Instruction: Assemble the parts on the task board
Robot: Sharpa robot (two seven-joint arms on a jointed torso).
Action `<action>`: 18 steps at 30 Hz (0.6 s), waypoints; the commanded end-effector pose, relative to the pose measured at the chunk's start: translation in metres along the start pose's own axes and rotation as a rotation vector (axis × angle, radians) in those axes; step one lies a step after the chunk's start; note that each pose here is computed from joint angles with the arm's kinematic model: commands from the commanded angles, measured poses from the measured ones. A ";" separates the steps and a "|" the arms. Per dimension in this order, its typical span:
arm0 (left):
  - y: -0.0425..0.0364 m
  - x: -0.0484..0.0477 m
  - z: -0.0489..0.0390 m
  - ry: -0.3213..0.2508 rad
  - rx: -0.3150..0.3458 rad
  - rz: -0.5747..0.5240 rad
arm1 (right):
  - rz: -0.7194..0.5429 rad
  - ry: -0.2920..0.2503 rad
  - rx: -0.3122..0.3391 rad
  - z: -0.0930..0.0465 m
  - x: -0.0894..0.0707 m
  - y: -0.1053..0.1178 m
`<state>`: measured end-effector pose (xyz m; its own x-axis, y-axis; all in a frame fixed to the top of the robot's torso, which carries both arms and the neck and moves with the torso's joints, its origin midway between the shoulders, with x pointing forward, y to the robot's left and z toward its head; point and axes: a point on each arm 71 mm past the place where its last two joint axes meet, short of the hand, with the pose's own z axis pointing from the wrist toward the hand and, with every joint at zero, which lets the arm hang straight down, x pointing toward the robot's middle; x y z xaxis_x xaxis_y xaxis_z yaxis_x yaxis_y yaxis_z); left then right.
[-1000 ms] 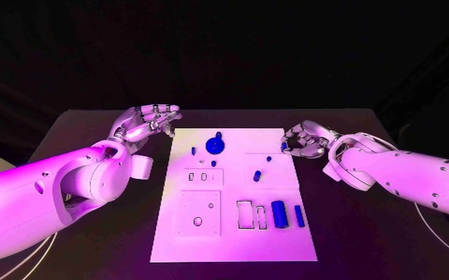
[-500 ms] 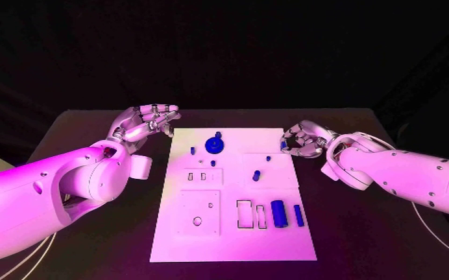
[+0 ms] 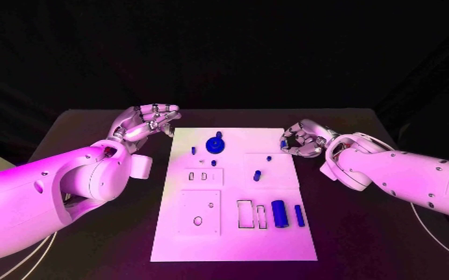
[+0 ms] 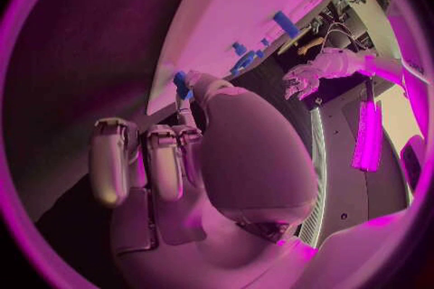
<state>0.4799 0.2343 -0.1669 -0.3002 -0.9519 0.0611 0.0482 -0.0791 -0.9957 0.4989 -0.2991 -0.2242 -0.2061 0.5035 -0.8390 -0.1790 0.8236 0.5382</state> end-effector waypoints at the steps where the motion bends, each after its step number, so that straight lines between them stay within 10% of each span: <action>1: -0.0009 0.0013 0.0005 0.010 0.006 -0.005 | -0.004 -0.079 0.038 -0.001 -0.004 0.001; 18: 0.0025 0.0044 0.0046 0.016 -0.003 -0.008 | 0.072 -0.035 -0.002 0.001 0.011 0.089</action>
<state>0.4831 0.2310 -0.1691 -0.3008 -0.9517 0.0609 0.0444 -0.0777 -0.9960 0.4837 -0.2270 -0.1842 -0.1891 0.5760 -0.7953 -0.2144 0.7661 0.6059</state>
